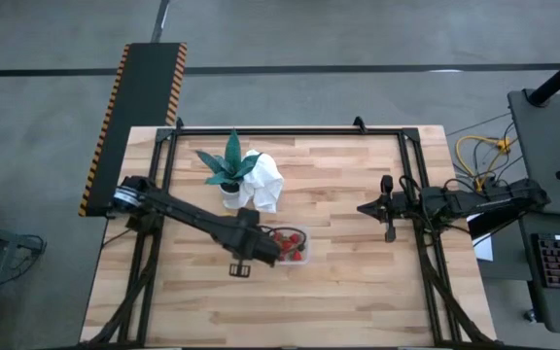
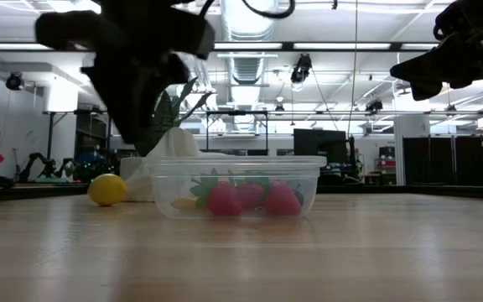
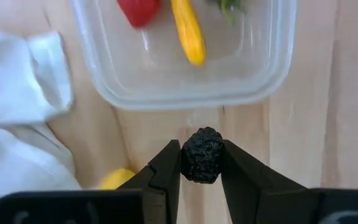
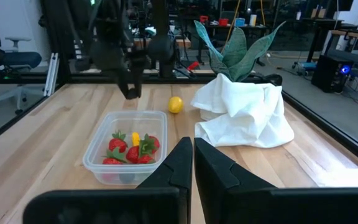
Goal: Pick and placing Produce into tupperware
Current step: Put the blackberry into the bin, then put the lemon into the bin
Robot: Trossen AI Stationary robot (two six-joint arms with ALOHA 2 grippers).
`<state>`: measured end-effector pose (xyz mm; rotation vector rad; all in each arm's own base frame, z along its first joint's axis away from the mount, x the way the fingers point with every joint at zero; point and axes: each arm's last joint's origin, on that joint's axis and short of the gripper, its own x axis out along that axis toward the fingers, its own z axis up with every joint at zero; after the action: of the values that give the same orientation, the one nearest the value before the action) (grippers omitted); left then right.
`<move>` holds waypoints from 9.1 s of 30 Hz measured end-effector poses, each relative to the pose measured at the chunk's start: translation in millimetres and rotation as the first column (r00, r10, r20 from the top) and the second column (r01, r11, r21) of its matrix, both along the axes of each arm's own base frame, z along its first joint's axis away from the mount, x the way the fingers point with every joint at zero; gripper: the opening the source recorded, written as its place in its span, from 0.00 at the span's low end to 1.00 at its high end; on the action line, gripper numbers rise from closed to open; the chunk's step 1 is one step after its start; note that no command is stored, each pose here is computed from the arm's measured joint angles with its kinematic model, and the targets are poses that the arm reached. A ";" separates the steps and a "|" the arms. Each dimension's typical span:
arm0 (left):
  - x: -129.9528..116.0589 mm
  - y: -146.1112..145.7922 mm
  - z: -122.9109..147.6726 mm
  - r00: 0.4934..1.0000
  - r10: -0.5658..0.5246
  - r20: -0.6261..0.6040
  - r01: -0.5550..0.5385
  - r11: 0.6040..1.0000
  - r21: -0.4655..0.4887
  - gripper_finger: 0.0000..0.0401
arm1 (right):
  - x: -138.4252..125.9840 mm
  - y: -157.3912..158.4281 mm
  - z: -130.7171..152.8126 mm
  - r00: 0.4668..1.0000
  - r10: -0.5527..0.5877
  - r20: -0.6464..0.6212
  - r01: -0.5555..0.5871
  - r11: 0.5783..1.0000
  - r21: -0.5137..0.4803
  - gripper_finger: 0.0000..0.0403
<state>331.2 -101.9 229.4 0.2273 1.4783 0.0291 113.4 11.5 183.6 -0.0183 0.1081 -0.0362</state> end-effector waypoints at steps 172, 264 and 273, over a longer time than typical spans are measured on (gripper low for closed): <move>-59.5 70.8 -76.9 0.983 -0.088 -0.163 0.108 0.987 0.120 0.56 | 2.5 0.5 -7.4 0.997 -0.004 -0.075 0.008 0.998 0.059 0.02; 30.9 27.0 -16.6 0.938 -0.248 0.240 0.253 0.967 0.010 0.47 | 2.5 0.5 -7.4 0.997 -0.004 -0.074 0.008 0.998 0.057 0.02; 41.2 25.5 -32.2 0.937 -0.291 0.194 0.290 0.956 0.033 0.47 | 2.5 0.5 -7.5 0.997 -0.004 -0.075 0.008 0.998 0.056 0.02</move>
<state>372.4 -76.4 197.2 0.4331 1.2354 -0.1805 116.0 12.1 176.2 0.0368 0.1842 -0.0386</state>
